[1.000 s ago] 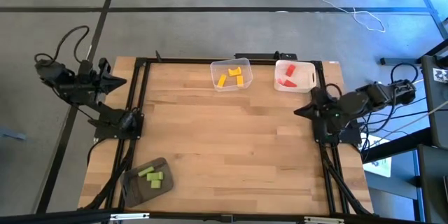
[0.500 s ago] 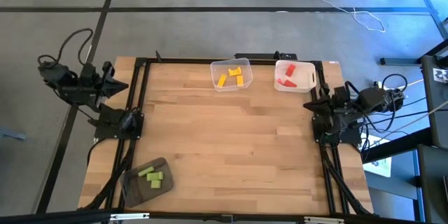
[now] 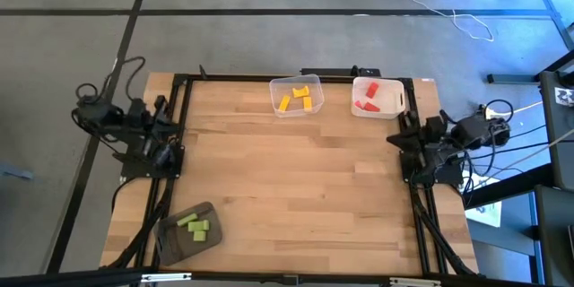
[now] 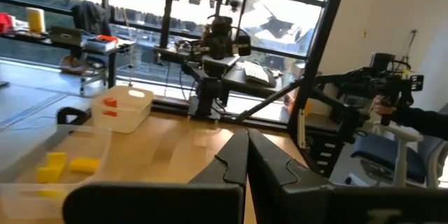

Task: Sort & place blocks by color
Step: Return to Home Position

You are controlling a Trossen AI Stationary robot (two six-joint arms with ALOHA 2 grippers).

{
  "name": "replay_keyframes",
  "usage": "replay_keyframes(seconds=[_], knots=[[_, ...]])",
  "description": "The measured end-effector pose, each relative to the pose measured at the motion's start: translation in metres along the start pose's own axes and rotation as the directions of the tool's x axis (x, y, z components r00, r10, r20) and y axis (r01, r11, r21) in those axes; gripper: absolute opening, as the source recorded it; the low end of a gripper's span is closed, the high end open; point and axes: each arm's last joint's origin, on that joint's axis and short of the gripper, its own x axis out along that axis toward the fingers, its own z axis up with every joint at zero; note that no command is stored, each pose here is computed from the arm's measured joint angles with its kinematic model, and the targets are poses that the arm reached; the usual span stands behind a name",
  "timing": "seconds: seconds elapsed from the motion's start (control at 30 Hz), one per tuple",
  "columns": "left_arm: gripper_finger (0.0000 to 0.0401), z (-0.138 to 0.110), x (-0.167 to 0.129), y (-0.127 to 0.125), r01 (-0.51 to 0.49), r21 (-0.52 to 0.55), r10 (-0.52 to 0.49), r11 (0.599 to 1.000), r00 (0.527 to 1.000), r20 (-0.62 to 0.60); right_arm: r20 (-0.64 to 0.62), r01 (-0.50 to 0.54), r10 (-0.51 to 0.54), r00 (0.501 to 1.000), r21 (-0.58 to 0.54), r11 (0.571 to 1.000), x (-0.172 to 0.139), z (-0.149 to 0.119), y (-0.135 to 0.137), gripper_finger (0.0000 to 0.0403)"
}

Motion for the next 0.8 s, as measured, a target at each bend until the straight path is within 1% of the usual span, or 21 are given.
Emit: replay_keyframes(seconds=[0.23,0.33,0.47,0.57,0.63,0.8], knots=[[0.0000,-0.036,0.027,-0.006,0.013,0.000,-0.013,1.000,1.000,0.000,0.052,-0.032,0.032,0.998,-0.003,0.999,0.018,-0.047,-0.003,0.0000],[0.0000,-0.050,0.034,-0.007,0.013,0.005,-0.013,1.000,1.000,-0.003,0.067,-0.058,0.058,0.996,0.003,0.998,0.022,-0.061,-0.005,0.0000],[0.0000,-0.067,0.042,-0.007,0.009,0.043,-0.008,0.999,1.000,-0.025,0.025,-0.079,0.079,0.997,0.000,0.997,0.024,-0.082,-0.007,0.0000],[0.0000,-0.076,0.046,-0.007,0.007,0.059,-0.006,0.998,1.000,-0.025,-0.006,-0.080,0.080,0.997,-0.008,0.997,0.025,-0.091,-0.009,0.0000],[0.0000,-0.080,0.047,-0.007,0.006,0.061,-0.005,0.998,1.000,-0.029,-0.015,-0.096,0.095,0.995,-0.023,0.995,0.025,-0.092,-0.009,0.0000],[0.0000,-0.092,0.051,-0.007,0.004,0.081,0.001,0.997,0.998,-0.058,-0.027,-0.172,0.170,0.985,-0.121,0.978,0.025,-0.092,-0.006,0.0000]])
